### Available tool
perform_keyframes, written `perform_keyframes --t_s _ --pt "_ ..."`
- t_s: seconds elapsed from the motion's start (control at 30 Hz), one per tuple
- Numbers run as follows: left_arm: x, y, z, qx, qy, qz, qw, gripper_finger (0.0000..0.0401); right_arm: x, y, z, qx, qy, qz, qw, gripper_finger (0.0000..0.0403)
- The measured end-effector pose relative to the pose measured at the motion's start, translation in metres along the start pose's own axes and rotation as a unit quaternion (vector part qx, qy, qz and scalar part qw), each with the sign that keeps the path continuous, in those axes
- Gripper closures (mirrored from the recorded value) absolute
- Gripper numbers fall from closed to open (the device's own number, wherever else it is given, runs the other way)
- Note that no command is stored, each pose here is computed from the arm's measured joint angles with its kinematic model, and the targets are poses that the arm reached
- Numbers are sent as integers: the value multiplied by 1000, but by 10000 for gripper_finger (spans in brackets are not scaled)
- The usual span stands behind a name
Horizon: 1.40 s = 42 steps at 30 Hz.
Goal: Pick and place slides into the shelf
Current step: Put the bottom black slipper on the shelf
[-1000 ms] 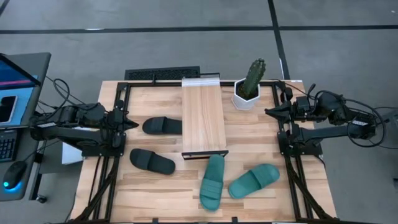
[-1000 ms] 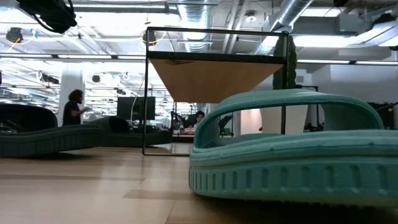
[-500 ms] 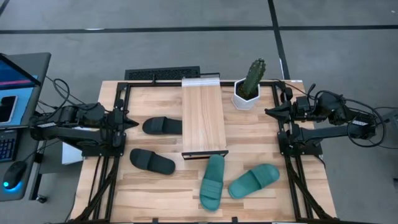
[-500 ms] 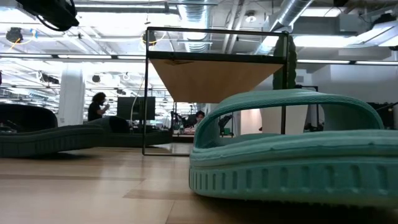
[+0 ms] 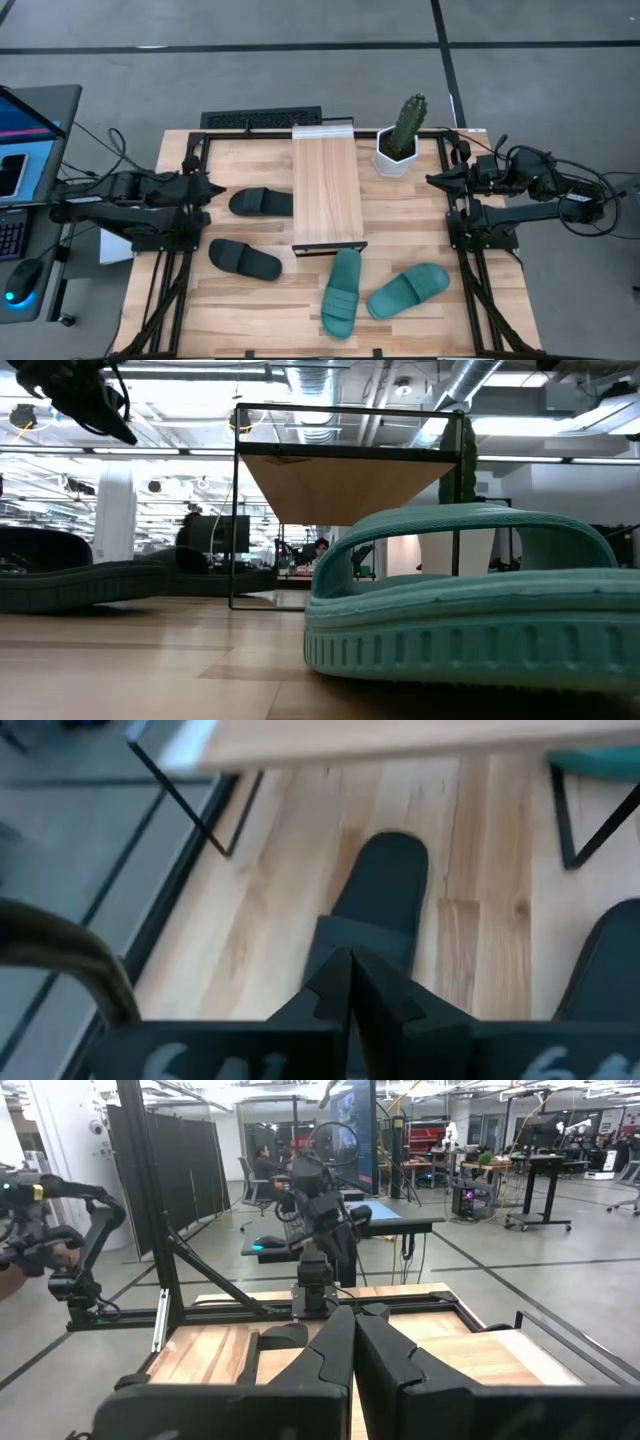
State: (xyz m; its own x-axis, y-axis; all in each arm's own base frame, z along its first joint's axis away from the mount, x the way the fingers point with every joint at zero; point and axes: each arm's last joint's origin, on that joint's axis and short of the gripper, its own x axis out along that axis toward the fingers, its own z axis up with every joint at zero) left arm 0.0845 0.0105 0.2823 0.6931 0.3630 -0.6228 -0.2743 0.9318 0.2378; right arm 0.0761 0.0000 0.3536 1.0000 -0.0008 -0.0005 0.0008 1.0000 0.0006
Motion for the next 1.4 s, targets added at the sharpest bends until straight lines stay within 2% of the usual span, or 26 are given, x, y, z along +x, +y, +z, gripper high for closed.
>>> perform_keyframes --t_s 0.13,0.27,0.47,0.57,0.77,0.9,1.03,1.27,1.4 --pt "15 -7 7 -12 55 -20 998 401 0 0 0 0 0 0 1000 403" --pt "30 -16 15 -12 133 -55 990 401 0 0 0 0 0 0 1000 403" --pt "54 -25 19 -3 217 -44 975 401 0 0 0 0 0 0 1000 403" --pt "64 -30 16 -11 267 -51 962 401 0 0 0 0 0 0 1000 403" --pt "73 -38 9 -81 363 -91 924 401 0 0 0 0 1 0 1000 403" --pt "73 -40 5 -92 404 -102 905 401 0 0 0 0 2 0 1000 403" --pt "72 -40 2 -91 423 -97 896 401 0 0 -1 0 3 0 1000 403" --pt "77 -49 0 -110 401 -91 905 401 0 0 -1 0 3 0 1000 403" --pt "78 -61 -11 -115 411 -90 900 401 0 0 -1 0 3 0 1000 403"
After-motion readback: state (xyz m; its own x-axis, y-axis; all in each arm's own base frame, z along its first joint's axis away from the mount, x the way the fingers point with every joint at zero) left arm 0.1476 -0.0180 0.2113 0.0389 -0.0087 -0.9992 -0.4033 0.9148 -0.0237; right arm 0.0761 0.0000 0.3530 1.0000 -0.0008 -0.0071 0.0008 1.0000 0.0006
